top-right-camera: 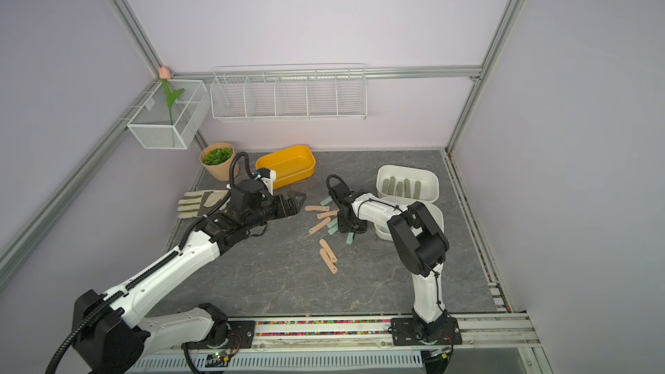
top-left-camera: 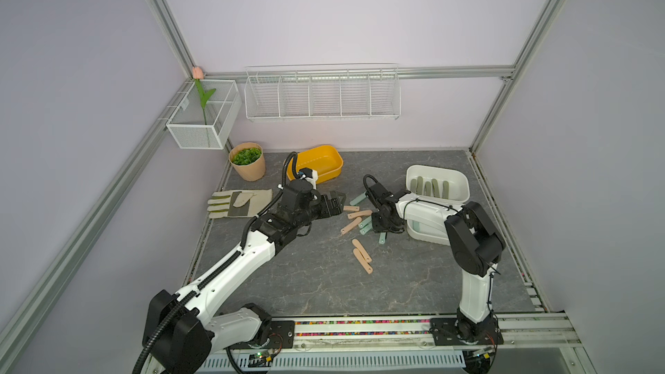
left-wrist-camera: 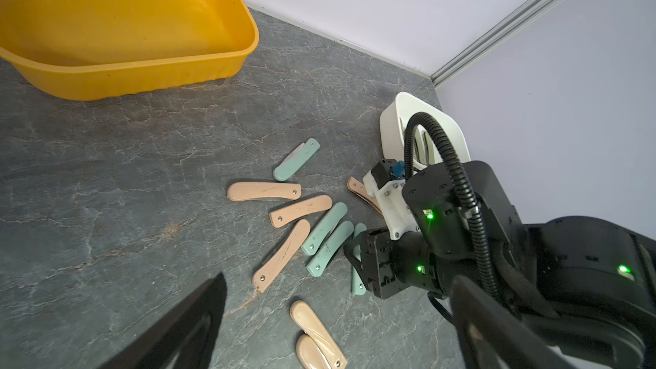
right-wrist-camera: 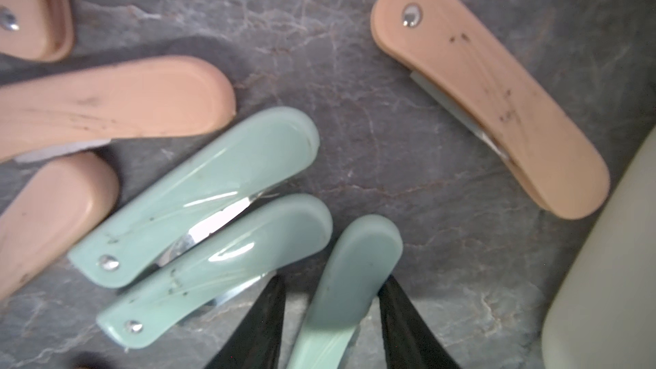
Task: Place the fruit knives into the storage box by color
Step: Pick up the fruit knife from the center of the board.
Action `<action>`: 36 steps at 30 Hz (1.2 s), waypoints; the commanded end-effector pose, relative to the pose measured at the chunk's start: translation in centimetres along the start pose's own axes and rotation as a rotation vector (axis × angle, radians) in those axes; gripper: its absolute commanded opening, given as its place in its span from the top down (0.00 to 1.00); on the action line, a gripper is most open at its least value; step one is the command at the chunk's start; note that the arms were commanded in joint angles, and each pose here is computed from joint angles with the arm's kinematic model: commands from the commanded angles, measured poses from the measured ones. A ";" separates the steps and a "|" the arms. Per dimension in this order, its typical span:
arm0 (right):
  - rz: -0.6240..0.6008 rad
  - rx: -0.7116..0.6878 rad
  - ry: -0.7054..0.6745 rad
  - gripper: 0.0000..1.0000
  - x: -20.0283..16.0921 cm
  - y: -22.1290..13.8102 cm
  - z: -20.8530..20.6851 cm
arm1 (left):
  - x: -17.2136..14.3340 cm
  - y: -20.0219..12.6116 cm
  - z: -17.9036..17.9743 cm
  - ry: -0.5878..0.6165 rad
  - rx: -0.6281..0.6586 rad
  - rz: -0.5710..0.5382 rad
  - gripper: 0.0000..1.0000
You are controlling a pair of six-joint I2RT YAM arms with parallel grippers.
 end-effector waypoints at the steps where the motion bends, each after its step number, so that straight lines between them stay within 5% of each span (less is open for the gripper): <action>1: 0.045 -0.047 -0.004 0.53 -0.5 2.1 -0.6 | 0.2 0.3 0.0 -0.015 -0.009 -0.005 0.01; 18: 0.051 -0.039 0.000 0.70 -0.3 2.5 -0.9 | 0.3 0.7 -0.2 -0.028 -0.027 0.000 0.01; 36: -0.051 0.072 0.016 0.71 -0.4 -3.1 -1.6 | 0.6 1.8 -1.0 -0.083 -0.084 0.013 0.01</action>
Point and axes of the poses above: each gripper's point midway between its finger pads, its own y axis out along the fingers, its own z axis along the line the jaws close on, x = y × z, the point moved 7 cm from there along -y, back along the fingers, and after that the axes turned 7 degrees about y, right-handed, at the moved point
